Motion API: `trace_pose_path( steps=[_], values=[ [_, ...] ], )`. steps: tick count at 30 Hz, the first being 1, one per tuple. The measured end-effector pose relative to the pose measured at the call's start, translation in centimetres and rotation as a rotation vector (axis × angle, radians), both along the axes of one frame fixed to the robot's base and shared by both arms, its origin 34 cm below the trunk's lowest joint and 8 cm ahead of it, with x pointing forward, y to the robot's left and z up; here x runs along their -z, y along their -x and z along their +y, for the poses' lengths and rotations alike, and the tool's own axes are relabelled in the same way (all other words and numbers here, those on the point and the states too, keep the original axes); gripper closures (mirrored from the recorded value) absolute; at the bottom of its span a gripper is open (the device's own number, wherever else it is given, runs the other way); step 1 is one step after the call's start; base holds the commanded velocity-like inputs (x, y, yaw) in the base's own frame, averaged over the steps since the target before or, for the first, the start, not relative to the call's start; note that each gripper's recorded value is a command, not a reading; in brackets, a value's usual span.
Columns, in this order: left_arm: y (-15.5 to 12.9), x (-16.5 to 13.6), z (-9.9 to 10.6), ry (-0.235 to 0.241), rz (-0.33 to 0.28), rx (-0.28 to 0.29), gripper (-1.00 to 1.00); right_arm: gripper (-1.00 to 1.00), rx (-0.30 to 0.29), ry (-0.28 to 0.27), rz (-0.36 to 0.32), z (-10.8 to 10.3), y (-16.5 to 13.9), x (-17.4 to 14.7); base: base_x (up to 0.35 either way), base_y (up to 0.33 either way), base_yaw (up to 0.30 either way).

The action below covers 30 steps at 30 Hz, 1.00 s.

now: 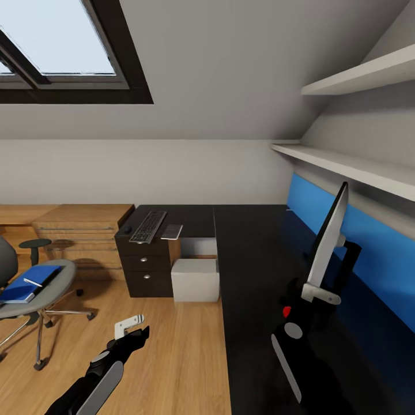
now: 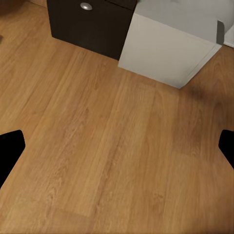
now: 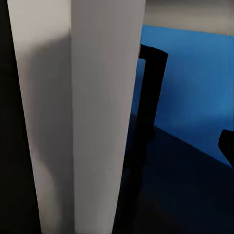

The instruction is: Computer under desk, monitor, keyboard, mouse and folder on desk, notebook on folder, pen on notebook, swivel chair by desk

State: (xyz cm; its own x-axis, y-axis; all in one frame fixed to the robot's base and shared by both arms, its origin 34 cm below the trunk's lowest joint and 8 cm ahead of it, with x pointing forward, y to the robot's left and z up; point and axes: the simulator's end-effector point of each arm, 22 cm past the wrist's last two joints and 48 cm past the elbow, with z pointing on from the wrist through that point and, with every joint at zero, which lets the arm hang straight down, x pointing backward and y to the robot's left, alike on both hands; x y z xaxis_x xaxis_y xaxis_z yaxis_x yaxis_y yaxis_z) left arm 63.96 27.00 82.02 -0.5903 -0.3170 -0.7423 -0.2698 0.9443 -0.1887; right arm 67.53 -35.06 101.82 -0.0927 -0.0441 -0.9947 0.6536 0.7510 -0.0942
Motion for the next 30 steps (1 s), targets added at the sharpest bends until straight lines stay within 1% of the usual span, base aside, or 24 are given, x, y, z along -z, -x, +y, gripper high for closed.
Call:
trace_pose_path(
  steps=[6, 20, 24, 30],
  values=[
    [-0.01, 0.05, -0.01, 0.0, 0.001, 0.0, -1.0, -1.0, 0.0, -0.002, 0.001, 0.01, -0.03, 0.07, -0.171, -0.172, 0.0],
    [-0.04, 0.02, 0.06, -0.003, 0.0, 0.001, -1.0, -1.0, -0.003, -0.002, 0.002, 0.14, -0.06, 0.08, -0.225, -0.239, 0.0],
    [-0.01, 0.01, 0.03, -0.003, 0.0, 0.001, -1.0, -1.0, -0.003, -0.002, 0.001, 0.13, -0.04, 0.05, -0.103, -0.106, 0.0],
    [-0.01, -0.01, 0.03, -0.002, -0.001, 0.001, -1.0, -1.0, -0.004, -0.001, 0.001, 0.14, -0.05, 0.02, -0.016, -0.016, 0.0]
  ],
)
